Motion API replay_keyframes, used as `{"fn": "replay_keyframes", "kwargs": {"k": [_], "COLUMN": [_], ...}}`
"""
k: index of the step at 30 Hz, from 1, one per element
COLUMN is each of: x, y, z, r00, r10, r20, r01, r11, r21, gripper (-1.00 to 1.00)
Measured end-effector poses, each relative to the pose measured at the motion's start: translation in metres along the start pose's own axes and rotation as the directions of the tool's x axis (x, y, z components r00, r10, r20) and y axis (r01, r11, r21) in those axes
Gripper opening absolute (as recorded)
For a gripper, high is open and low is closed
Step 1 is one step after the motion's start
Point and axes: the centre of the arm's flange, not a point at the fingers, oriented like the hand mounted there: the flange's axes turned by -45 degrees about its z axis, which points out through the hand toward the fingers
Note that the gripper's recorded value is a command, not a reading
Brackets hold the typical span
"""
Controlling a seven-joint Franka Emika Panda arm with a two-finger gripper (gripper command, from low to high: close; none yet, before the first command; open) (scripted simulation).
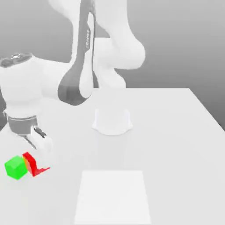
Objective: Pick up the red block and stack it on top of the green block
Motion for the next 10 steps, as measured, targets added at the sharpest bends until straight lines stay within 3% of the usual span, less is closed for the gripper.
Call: {"fn": "replay_keyframes", "kwargs": {"k": [2,6,7,10], "x": [0.008,0.008,0.007,0.007], "y": [0.047,0.042,0.042,0.042], "z": [0.0,0.04,0.052,0.052], "r00": [0.997,0.999,0.999,0.999], "r10": [0.075,0.053,0.053,0.053], "r20": [0.001,0.002,0.002,0.002], "r01": [-0.075,-0.053,-0.053,-0.053], "r11": [0.997,0.999,0.999,0.999], "r21": [0.006,0.008,0.007,0.007], "gripper": [-1.0,-1.0,1.0,1.0]}}
